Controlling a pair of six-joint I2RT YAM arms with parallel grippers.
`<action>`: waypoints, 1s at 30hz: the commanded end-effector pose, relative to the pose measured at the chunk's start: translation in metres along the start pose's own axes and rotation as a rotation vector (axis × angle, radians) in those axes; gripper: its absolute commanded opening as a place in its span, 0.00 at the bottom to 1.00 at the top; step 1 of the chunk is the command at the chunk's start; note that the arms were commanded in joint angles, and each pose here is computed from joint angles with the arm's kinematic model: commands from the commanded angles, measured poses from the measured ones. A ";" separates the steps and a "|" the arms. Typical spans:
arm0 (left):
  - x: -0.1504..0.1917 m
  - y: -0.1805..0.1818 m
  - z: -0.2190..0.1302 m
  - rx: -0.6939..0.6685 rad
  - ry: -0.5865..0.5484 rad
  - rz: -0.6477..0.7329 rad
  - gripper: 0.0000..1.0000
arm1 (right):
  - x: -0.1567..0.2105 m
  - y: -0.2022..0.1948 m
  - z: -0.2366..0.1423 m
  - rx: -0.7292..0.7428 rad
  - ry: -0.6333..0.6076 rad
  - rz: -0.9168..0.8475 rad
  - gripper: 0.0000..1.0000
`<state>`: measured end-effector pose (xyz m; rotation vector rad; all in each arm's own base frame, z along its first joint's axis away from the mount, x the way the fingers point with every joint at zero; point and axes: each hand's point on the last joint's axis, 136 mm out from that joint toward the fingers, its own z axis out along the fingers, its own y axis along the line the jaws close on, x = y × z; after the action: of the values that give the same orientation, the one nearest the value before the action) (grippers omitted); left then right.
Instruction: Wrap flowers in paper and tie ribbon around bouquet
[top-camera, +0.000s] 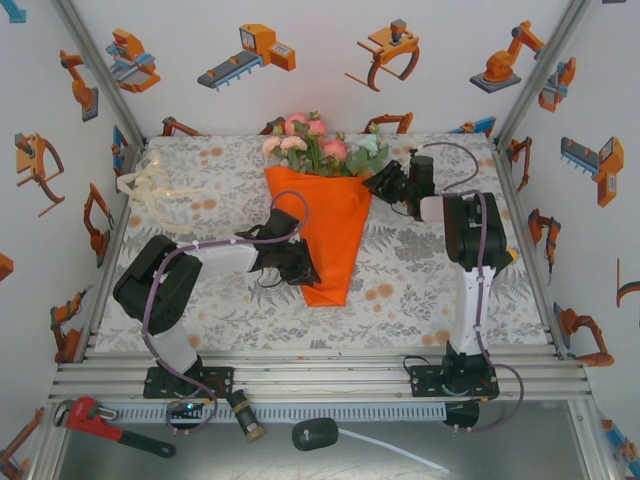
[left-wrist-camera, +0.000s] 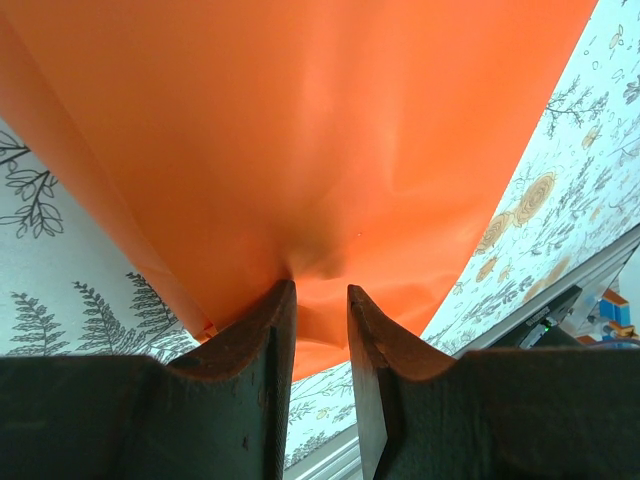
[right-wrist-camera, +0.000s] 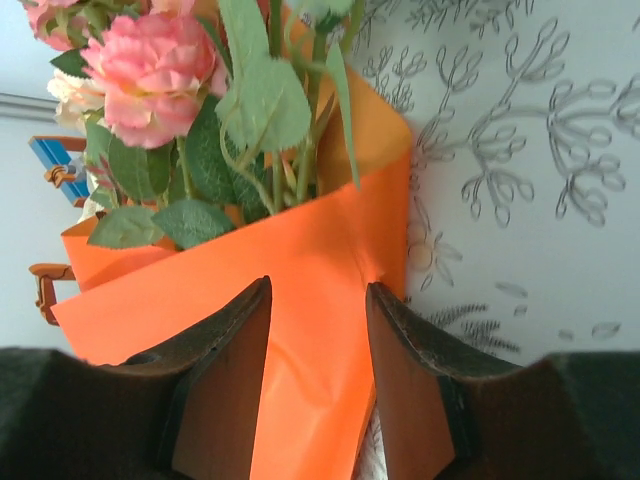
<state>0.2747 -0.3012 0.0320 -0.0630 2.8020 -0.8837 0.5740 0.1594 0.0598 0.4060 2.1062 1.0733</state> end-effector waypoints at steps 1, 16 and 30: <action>0.014 0.029 -0.002 -0.101 0.030 -0.006 0.32 | -0.003 -0.012 0.011 0.028 0.013 -0.008 0.44; -0.001 0.007 -0.024 -0.067 -0.024 0.021 0.38 | -0.059 0.084 -0.052 -0.075 -0.055 -0.122 0.45; -0.029 -0.025 -0.086 -0.042 -0.178 0.060 0.46 | 0.072 0.100 -0.162 0.010 0.034 -0.234 0.46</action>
<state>0.2778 -0.2780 0.1005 -0.0644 2.6824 -0.8078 0.4212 0.1700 0.1882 0.1663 2.0593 1.0172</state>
